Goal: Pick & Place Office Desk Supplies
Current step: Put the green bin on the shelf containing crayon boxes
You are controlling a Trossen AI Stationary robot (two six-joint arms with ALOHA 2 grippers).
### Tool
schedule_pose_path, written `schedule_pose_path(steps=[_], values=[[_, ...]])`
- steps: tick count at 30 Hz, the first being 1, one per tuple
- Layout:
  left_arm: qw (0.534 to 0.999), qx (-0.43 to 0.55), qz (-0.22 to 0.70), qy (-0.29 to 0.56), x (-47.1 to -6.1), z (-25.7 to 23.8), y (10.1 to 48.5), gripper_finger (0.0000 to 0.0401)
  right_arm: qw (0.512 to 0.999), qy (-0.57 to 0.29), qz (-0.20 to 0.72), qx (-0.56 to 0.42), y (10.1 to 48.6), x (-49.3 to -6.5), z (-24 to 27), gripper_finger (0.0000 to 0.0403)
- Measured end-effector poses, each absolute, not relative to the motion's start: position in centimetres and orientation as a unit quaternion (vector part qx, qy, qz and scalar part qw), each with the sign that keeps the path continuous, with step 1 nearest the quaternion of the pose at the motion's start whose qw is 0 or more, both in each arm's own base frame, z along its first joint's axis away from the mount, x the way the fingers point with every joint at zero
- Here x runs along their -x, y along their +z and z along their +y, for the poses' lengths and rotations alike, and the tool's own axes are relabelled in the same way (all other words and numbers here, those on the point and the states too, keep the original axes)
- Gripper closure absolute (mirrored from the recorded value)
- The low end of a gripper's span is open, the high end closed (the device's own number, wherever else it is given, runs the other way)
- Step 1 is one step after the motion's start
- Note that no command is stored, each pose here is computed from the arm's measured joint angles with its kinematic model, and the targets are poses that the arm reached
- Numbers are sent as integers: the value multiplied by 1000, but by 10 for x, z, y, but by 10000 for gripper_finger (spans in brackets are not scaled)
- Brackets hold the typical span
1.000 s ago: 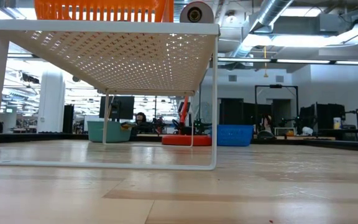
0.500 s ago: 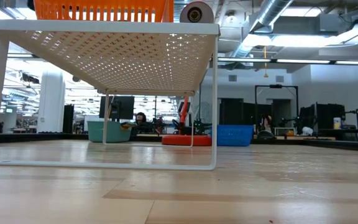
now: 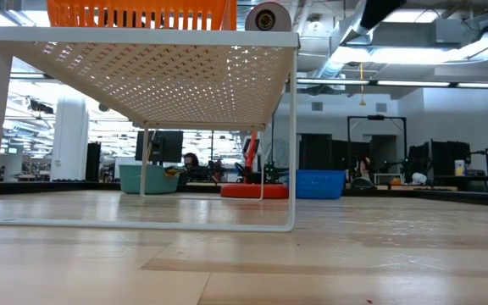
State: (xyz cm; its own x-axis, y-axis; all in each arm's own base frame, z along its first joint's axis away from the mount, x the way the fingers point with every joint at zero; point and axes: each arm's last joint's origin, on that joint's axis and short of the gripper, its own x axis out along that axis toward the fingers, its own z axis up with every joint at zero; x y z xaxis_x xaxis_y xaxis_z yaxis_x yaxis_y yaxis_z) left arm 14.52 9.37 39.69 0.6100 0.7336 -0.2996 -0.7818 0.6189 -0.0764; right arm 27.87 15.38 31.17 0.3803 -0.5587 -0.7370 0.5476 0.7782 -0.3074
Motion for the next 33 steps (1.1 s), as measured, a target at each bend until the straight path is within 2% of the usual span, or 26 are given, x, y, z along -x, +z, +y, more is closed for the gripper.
schedule_pose_path(steps=[6,11,15,22,33], values=[[881,137,233,389,-160,173,374,183,887,-265,371,-74,300,-232,143,346],[826,217,296,427,-142,230,340,183,924,-211,283,-149,288,-191,131,346],[790,293,332,425,-124,258,312,183,937,-177,236,-188,281,-172,121,346],[733,332,377,458,-121,267,274,183,955,-145,199,-167,286,-167,118,346],[687,366,398,486,-120,254,227,183,962,-144,191,-134,290,-166,114,346]])
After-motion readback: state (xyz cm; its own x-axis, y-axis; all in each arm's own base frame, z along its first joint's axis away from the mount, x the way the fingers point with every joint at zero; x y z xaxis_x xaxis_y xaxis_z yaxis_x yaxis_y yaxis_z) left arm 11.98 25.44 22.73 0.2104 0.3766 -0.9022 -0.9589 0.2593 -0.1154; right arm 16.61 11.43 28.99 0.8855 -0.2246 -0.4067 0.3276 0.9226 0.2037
